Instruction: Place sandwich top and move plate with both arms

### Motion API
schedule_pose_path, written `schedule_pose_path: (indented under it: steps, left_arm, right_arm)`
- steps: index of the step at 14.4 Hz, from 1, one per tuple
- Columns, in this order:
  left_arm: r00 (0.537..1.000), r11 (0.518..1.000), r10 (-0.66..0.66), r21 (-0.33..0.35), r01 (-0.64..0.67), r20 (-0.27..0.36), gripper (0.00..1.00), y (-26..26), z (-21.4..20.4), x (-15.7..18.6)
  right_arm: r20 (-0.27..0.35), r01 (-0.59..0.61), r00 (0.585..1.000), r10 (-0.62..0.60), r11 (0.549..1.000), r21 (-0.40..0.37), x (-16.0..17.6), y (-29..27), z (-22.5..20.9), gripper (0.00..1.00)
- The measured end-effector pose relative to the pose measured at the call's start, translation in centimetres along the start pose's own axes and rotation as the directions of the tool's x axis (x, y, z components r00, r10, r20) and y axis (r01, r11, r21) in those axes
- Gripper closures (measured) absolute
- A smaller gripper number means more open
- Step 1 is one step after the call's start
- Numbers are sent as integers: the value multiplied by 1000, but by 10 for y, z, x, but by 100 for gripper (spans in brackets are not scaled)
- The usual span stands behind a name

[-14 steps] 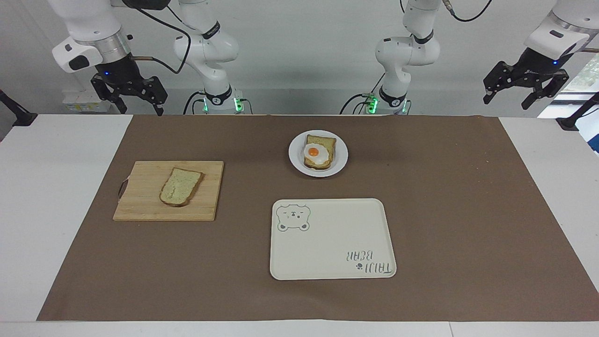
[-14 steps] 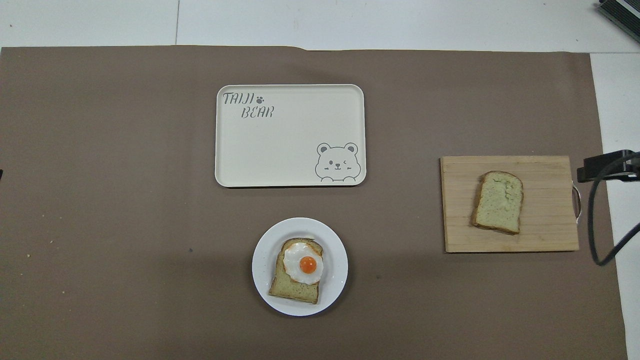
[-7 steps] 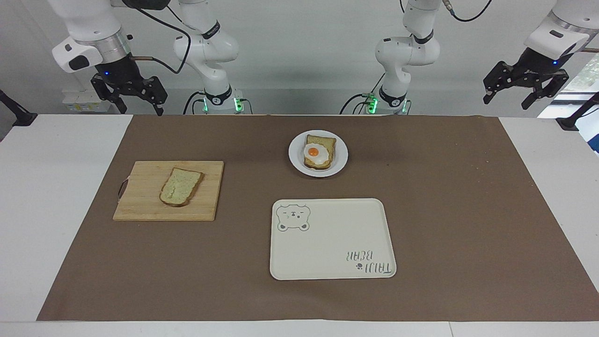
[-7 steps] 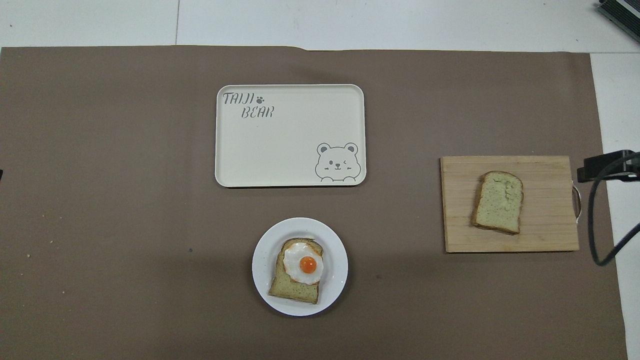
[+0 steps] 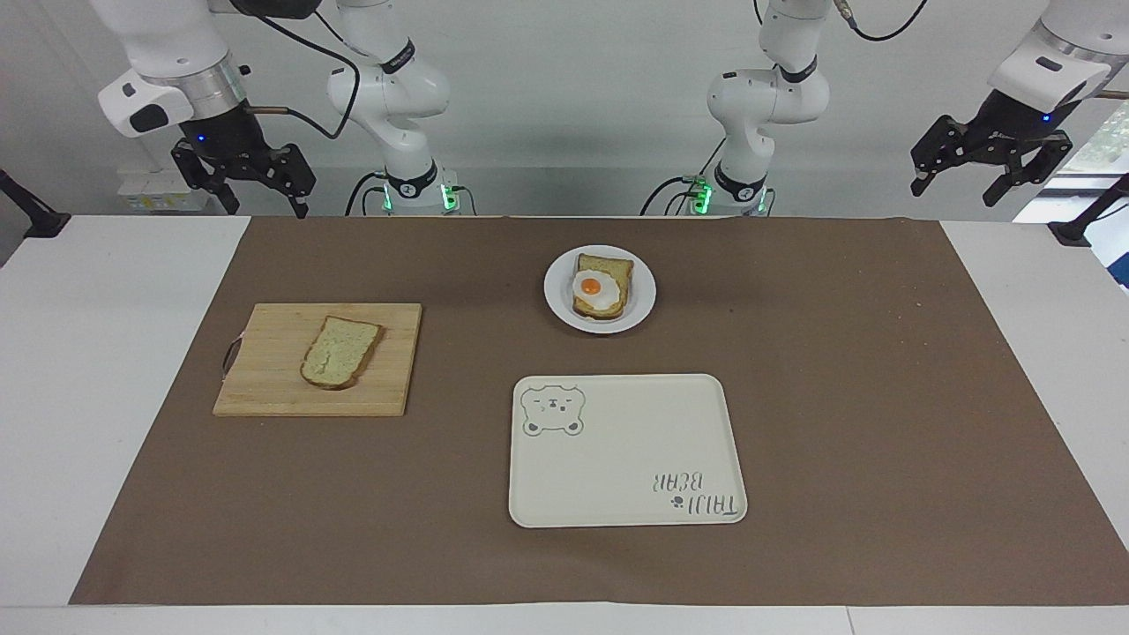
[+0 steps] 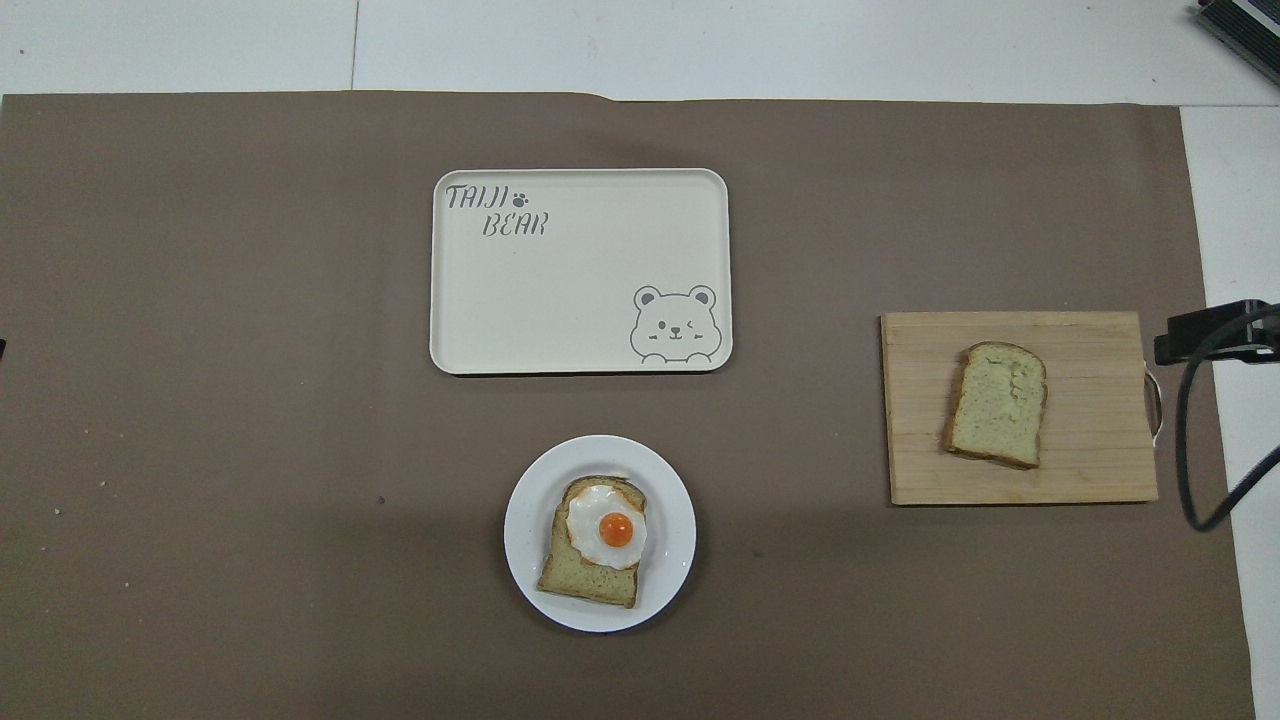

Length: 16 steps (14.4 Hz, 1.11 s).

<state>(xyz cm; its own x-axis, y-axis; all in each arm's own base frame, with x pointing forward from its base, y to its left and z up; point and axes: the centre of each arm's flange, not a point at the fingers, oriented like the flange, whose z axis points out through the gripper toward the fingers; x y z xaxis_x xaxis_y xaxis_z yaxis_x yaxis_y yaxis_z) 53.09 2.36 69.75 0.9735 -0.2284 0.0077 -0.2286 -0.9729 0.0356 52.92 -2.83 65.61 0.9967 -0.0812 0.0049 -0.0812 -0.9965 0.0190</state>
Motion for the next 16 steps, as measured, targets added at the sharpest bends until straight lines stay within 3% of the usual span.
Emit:
schedule_pose_path:
  steps: [16]
  left_arm:
    - [1000, 1000, 0, 0, 0, 0, 0, 0, 0, 0]
  right_arm:
    - [6, -8, 1000, 8, 1000, -2, 0, 4, 6, 0]
